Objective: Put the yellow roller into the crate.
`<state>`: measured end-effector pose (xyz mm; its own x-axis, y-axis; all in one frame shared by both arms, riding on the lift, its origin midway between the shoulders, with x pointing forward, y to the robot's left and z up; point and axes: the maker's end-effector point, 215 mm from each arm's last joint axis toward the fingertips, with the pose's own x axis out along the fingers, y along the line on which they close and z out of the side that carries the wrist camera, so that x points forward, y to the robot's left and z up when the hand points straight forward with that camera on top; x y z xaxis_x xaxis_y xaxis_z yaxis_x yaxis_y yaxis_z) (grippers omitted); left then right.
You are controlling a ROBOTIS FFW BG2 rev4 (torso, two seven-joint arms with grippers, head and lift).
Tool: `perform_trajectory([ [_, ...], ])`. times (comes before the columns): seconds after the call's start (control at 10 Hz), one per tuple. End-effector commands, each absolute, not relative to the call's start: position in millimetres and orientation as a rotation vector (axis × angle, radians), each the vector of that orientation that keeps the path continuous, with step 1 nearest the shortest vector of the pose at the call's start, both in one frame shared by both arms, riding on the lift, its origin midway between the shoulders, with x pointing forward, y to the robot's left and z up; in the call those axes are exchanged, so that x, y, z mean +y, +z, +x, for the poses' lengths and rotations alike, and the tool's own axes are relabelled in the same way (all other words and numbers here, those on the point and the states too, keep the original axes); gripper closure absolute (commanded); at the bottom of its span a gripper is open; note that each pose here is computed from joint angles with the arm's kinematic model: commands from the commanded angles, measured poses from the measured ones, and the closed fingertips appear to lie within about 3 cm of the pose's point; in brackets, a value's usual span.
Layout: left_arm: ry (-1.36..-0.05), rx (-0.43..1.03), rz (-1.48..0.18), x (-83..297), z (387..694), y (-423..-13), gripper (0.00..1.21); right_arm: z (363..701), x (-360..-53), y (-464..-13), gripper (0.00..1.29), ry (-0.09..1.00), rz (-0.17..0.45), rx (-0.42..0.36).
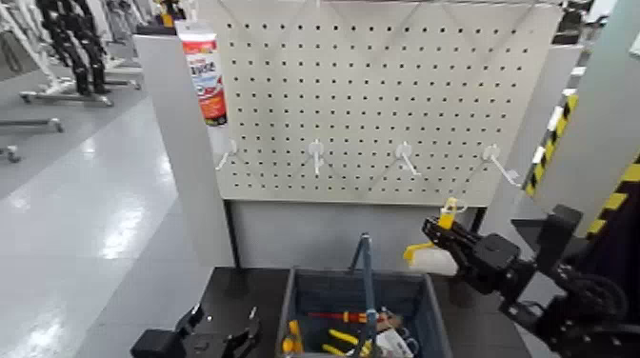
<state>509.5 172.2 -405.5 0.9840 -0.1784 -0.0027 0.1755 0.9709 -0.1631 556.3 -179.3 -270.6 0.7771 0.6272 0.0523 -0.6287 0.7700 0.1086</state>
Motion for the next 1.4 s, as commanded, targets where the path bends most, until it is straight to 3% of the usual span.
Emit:
perform_trajectory([
  [0.1, -0.178, 0.018, -0.167, 172.3, 509.4, -405.6, 0.11, 549.4, -180.6, -297.2, 1.28, 0.666, 0.235, 0.021],
  [0.5, -0.181, 0.015, -0.169, 171.3, 509.9, -404.4, 0.11, 541.1, -150.4, -347.7, 1.28, 0.698, 0.389, 0.107],
  [1.0, -0.179, 0.014, -0.169, 171.7, 509.9, -404.0, 0.11, 533.9, -119.6, -389.0, 1.25, 0.709, 0.45, 0.259],
  [1.1, -0.179, 0.012, -0.169, 171.8, 510.0, -403.5, 0.11, 533.7, -120.2, -390.6, 1.1, 0.705, 0.453, 0.271],
  [1.2, -0.181, 0.012, -0.169, 171.5, 509.9, -403.5, 0.11, 533.2, -121.4, -391.1, 0.85, 0.703, 0.449, 0.278],
  [1.3, -0.179, 0.012, -0.169, 171.8, 510.0, -403.5, 0.11, 534.5, -126.9, -390.0, 0.4, 0.697, 0.407, 0.286],
  [1.4, -0.177, 0.014, -0.168, 172.8, 510.0, -404.3, 0.11, 536.2, -133.1, -386.6, 0.1, 0.687, 0.363, 0.29],
])
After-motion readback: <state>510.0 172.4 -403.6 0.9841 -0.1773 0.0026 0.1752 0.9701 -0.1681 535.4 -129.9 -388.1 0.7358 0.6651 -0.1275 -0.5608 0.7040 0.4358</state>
